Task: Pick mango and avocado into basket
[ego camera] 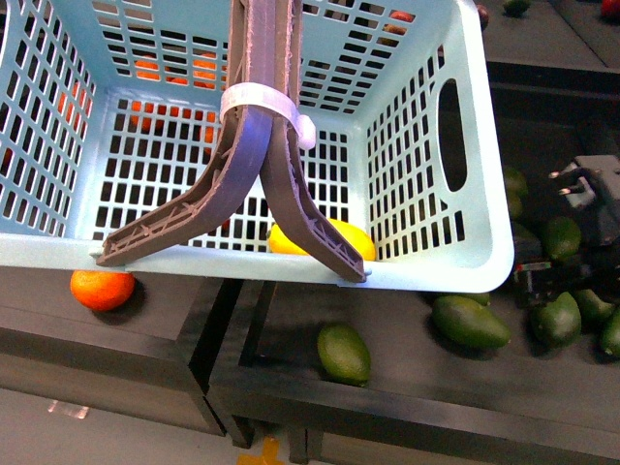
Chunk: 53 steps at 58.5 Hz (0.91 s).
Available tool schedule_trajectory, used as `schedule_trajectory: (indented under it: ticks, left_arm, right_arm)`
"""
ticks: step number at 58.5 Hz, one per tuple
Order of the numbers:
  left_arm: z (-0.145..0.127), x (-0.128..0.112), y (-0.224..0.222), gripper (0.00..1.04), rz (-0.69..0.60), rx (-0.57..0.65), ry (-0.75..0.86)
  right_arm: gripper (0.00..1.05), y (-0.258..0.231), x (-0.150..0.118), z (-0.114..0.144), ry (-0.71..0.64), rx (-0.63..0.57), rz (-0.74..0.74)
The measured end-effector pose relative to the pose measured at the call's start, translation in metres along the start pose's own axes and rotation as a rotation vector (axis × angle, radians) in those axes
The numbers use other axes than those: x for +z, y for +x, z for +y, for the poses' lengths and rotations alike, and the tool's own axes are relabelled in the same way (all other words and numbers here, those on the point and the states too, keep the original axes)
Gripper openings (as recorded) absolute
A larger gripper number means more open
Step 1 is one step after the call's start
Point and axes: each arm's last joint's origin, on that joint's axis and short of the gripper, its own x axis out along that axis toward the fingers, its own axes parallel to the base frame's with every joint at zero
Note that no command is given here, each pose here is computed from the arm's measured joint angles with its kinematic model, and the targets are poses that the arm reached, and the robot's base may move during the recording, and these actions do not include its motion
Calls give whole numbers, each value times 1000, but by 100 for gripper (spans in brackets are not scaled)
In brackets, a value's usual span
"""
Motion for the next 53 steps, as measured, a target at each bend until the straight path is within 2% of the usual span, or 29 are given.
schedule_trajectory:
  ticks: [14,27,53]
  left_arm:
    - [0,0,0,6,-1,3,1]
    - [0,0,0,6,0,1,0]
    - [0,0,0,6,0,0,1]
  right_arm:
    - [97,37,-8,9,-33,0,33]
    - [97,52,-29,14,-36,2,84]
    - [97,71,-44,6,-14,-72,75]
